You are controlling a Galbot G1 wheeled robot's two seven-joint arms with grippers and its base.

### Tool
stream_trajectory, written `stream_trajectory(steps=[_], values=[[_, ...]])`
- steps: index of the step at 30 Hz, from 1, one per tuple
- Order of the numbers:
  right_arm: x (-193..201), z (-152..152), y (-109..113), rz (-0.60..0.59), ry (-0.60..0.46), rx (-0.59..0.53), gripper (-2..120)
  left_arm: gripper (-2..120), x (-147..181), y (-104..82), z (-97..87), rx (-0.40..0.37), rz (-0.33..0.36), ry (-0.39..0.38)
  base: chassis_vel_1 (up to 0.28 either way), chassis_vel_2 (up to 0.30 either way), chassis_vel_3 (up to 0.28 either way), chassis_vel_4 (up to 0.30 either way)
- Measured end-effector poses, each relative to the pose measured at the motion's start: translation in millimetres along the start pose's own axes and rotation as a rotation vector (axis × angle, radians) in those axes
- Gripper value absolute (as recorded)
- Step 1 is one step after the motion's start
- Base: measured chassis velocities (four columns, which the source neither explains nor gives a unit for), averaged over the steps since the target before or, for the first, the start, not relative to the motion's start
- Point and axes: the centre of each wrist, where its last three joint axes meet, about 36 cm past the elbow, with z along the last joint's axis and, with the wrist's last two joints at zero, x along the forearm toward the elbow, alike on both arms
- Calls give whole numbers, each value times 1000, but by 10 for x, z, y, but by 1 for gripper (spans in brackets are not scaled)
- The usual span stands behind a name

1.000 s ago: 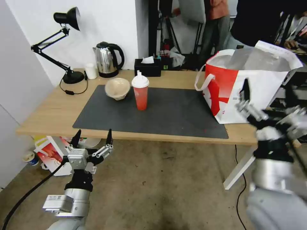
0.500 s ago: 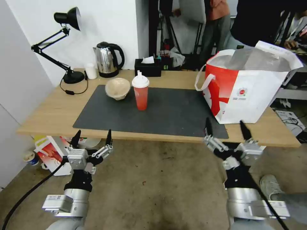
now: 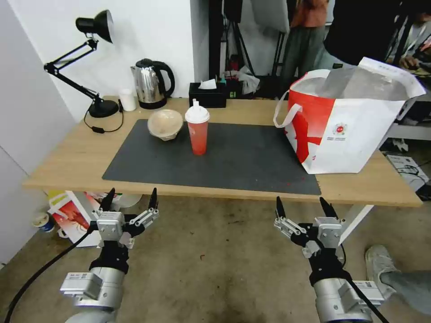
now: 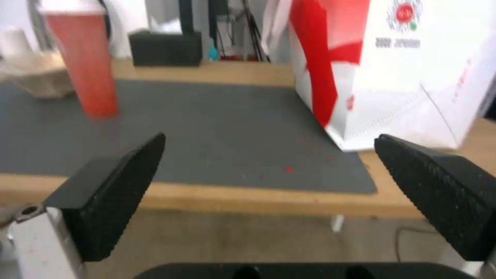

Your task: Pick up the trash from the table and place it into the takeout bag.

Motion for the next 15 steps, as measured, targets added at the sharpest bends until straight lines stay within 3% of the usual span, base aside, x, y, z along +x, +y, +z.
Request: stream_trajectory(steps=[15], values=[[13, 0, 23, 16, 35, -2, 100, 100, 4, 6, 4, -3, 1, 19, 0, 0, 0, 0]])
